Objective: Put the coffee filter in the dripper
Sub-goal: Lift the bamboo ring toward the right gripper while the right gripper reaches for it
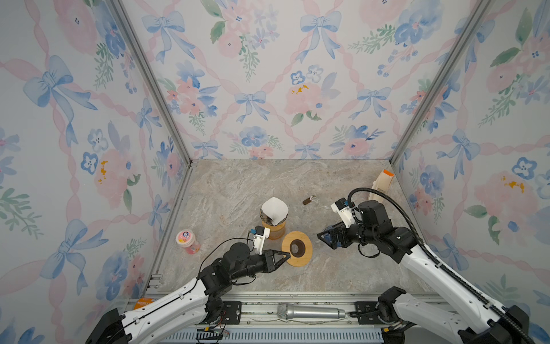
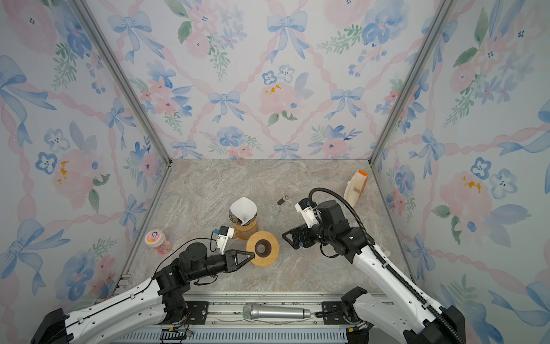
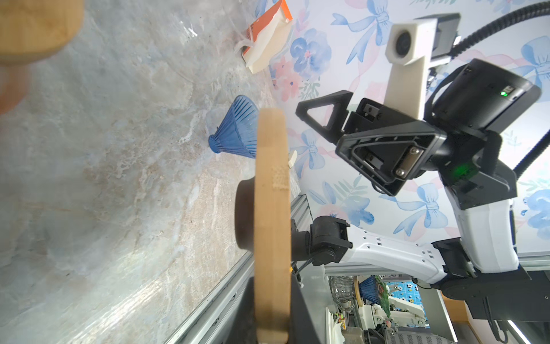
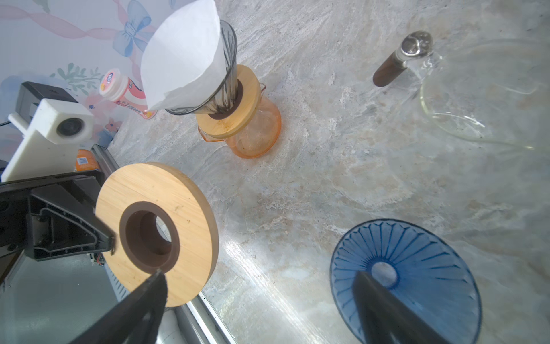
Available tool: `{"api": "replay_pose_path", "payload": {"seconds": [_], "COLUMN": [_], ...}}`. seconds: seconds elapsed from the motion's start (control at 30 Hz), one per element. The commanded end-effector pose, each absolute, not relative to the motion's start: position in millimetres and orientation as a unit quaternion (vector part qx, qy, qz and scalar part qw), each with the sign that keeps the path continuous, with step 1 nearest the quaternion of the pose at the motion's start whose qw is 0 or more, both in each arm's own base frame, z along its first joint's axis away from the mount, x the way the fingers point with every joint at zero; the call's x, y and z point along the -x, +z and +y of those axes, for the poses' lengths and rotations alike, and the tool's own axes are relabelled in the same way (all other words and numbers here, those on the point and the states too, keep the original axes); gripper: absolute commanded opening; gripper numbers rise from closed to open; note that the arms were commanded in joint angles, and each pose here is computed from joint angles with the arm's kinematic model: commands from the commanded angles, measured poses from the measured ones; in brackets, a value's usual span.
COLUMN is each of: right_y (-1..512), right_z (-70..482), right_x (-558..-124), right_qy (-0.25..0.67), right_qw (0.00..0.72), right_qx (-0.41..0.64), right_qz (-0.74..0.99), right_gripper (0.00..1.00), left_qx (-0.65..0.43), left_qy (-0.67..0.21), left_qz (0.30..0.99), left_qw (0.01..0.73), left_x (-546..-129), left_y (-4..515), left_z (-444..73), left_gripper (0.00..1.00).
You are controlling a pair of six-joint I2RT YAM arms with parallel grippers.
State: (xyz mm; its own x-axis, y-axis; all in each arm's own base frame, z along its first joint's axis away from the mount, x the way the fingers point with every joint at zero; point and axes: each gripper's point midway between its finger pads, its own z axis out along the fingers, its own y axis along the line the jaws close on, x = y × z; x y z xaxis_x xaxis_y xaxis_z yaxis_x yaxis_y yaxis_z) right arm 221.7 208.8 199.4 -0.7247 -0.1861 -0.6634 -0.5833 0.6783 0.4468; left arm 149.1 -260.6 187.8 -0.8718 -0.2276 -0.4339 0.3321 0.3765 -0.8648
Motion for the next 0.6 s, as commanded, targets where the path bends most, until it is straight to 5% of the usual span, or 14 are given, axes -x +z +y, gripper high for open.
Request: {"api": "replay_pose_path", "payload": {"seconds": [0.0, 0.57], "right_y": [227.0, 247.2], "right_z": [225.5, 252.9], "right_x": [-217.0, -214.8], "right_qy": [0.398, 0.506], "right_qw": [0.295, 0.254], "right_qx": [0.236, 0.254], "right_qz": [0.836, 0.784], "right_gripper": [1.00, 0.90], "left_qx": [-0.071, -0.104], "left_qy": [-0.547, -0.566], "left_qz": [0.785, 0.756], "left_qw": [0.283, 0.312], "left_x": [-151.8, -191.2], "left_y": [214.3, 269.1], "left_z": [-261.6, -271.6], "left_gripper": [0.00, 0.00]}}
